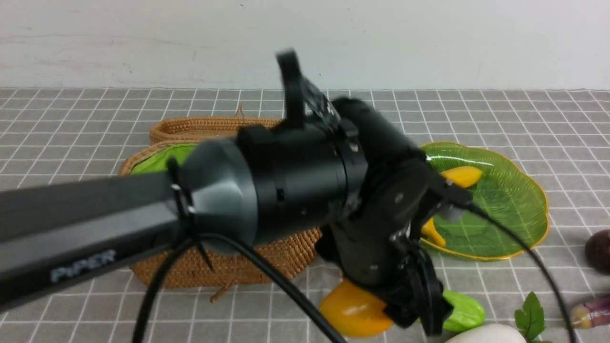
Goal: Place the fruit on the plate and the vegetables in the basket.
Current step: Grab the mango with your left arm and place it on the right plate
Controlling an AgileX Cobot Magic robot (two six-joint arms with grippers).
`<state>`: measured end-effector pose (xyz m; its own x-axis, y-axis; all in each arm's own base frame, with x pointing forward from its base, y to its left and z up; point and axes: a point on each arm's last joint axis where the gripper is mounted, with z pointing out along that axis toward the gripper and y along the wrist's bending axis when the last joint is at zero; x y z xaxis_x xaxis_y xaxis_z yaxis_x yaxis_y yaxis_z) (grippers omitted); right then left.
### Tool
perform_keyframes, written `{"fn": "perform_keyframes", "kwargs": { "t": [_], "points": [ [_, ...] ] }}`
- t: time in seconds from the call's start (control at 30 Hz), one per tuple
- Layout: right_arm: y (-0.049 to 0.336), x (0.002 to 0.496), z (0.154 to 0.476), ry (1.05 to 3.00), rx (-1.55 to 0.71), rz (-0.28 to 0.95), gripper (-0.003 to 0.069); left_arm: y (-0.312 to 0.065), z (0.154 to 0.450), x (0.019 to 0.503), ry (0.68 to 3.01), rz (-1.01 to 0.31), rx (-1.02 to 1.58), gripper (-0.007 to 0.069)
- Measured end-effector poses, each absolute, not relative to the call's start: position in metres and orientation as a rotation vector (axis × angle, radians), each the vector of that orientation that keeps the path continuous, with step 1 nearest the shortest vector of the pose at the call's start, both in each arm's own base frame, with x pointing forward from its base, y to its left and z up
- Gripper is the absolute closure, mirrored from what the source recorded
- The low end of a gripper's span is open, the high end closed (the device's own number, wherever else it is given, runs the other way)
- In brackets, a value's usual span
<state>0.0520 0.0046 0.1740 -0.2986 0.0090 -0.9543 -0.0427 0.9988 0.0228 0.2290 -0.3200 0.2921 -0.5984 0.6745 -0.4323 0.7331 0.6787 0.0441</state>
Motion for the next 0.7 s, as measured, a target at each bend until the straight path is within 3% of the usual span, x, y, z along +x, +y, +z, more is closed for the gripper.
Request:
{"fn": "perform_keyframes", "kwargs": {
  "t": [0.07, 0.27, 0.37, 0.57, 0.7],
  "points": [
    [0.005, 0.052, 0.174, 1.873, -0.024, 0.051, 0.0418, -0.327, 0.326, 0.235, 2.352, -0.262, 1.058, 0.0058],
    [0.005, 0.052, 0.174, 1.873, -0.024, 0.051, 0.0418, -0.363, 0.356, 0.270, 2.196, -0.352, 0.956, 0.0058],
    [0.005, 0.052, 0.174, 1.873, -0.024, 0.051, 0.0418, -0.384, 0.344, 0.290, 2.149, -0.413, 0.909, 0.0058],
    [0.005, 0.052, 0.174, 1.873, -0.024, 0.051, 0.0418, -0.428, 0.291, 0.337, 1.998, -0.637, 0.665, 0.0058],
    [0.005, 0.052, 0.174, 1.873, -0.024, 0.051, 0.0418, -0.439, 0.257, 0.346, 2.016, -0.647, 0.626, 0.0058]
  ]
}}
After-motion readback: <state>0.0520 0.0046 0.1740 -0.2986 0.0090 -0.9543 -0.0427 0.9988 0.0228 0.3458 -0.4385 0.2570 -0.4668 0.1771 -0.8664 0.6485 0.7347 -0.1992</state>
